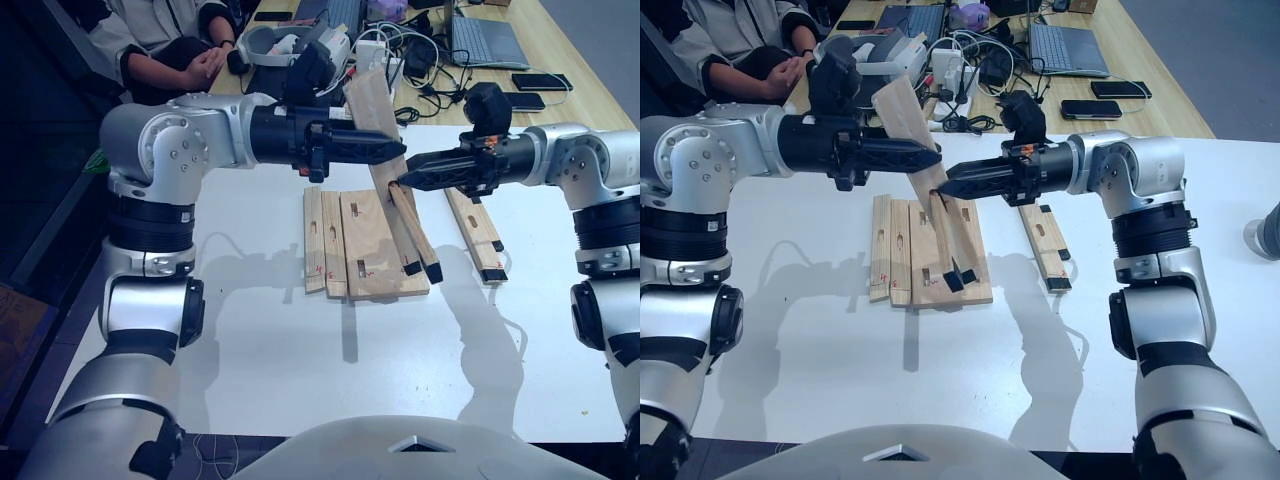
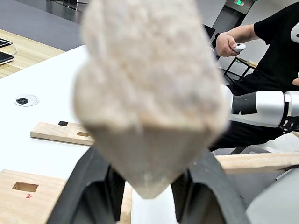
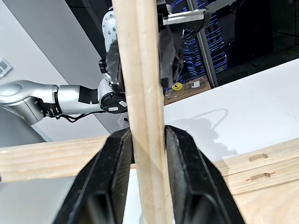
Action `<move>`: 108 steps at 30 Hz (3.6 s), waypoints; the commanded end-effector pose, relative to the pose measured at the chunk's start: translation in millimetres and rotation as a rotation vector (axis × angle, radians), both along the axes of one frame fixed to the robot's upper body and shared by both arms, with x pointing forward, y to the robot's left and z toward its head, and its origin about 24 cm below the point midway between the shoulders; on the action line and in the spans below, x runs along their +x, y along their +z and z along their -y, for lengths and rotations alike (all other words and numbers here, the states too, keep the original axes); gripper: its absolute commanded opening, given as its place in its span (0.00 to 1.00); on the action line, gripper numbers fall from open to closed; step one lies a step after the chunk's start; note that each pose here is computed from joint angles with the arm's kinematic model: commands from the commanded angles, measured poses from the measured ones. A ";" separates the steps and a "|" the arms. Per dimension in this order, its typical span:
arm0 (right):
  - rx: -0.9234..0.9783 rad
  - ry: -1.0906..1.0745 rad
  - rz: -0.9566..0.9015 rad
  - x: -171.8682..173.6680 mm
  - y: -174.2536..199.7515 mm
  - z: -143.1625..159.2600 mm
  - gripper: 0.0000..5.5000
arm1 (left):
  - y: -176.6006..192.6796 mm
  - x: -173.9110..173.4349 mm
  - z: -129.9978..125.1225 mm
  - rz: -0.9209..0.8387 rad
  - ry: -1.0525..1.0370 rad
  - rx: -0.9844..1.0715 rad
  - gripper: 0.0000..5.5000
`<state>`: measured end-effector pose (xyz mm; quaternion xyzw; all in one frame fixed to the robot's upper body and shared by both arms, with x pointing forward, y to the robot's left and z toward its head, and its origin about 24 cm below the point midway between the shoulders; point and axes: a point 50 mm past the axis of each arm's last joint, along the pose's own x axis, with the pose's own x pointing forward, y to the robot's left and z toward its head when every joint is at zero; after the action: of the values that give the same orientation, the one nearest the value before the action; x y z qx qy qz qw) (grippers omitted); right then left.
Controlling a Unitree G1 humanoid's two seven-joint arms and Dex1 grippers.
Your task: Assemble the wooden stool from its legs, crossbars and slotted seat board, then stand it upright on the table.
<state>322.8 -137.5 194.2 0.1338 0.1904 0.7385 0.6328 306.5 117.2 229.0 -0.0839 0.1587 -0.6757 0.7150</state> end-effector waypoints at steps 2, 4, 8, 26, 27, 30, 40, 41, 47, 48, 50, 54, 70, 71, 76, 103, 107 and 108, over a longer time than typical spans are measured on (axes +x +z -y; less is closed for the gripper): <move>0.002 -0.046 0.085 0.7 14.1 17.0 0.18 | -10.4 -6.8 -2.5 -0.042 -0.037 0.017 0.19; 0.011 -0.072 0.100 0.6 12.2 16.4 0.18 | -11.5 -7.2 -3.2 -0.046 -0.024 0.012 0.19; 0.029 -0.130 0.086 3.8 9.1 12.3 0.23 | -11.9 -6.1 -3.7 -0.049 0.004 0.001 0.19; -0.048 -1.143 0.018 13.5 -48.0 63.4 0.45 | -65.6 24.9 -49.0 -0.195 0.994 0.186 0.19; -0.078 -1.123 0.023 3.8 -54.0 57.2 0.45 | -68.4 22.1 -49.3 -0.223 1.031 0.209 0.19; -0.131 -1.059 0.007 -19.7 -67.0 38.7 0.45 | -62.0 17.9 -50.2 -0.257 1.089 0.236 0.19; -0.344 -0.958 0.102 -40.1 -85.6 0.9 0.45 | -35.7 17.9 -55.9 -0.267 1.115 0.296 0.19; -0.352 -0.960 0.101 -39.4 -85.8 -1.6 0.45 | -36.9 16.5 -53.6 -0.277 1.101 0.301 0.19; -0.527 -0.868 0.148 -49.4 -96.7 -15.7 0.45 | -43.9 12.5 -43.4 -0.324 1.054 0.304 0.19; -0.561 -0.847 0.142 -52.0 -99.3 -16.6 0.45 | -44.5 12.9 -42.4 -0.330 1.055 0.301 0.19; -0.604 -0.809 0.135 -55.2 -102.1 -17.8 0.45 | -51.3 13.9 -42.8 -0.368 1.076 0.309 0.19; -0.636 -0.757 0.177 -58.1 -101.8 -20.0 0.45 | -62.7 14.6 -45.3 -0.438 1.120 0.312 0.19; -0.783 -0.567 0.304 -59.0 -124.1 -46.4 0.45 | -53.4 22.6 -38.1 -0.530 1.078 0.184 0.19; -0.789 -0.565 0.305 -58.3 -125.4 -46.7 0.45 | -51.0 23.2 -37.3 -0.529 1.074 0.174 0.19; -0.794 -0.561 0.302 -56.4 -128.9 -47.8 0.45 | -44.0 23.9 -30.3 -0.535 1.040 0.111 0.19; -0.806 -0.535 0.359 -54.6 -127.7 -48.5 0.45 | -55.4 35.4 -16.6 -0.439 1.041 0.207 0.19; -0.812 -0.539 0.357 -54.9 -128.6 -45.5 0.45 | -59.8 33.2 -18.8 -0.433 1.037 0.234 0.19; -0.813 -0.539 0.356 -55.2 -128.7 -45.0 0.45 | -60.5 32.8 -20.0 -0.431 1.040 0.240 0.19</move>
<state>267.1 -87.8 65.0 -0.1976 0.3078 0.4349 0.8229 340.6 130.4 174.8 -0.2205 0.3006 -0.1990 0.9063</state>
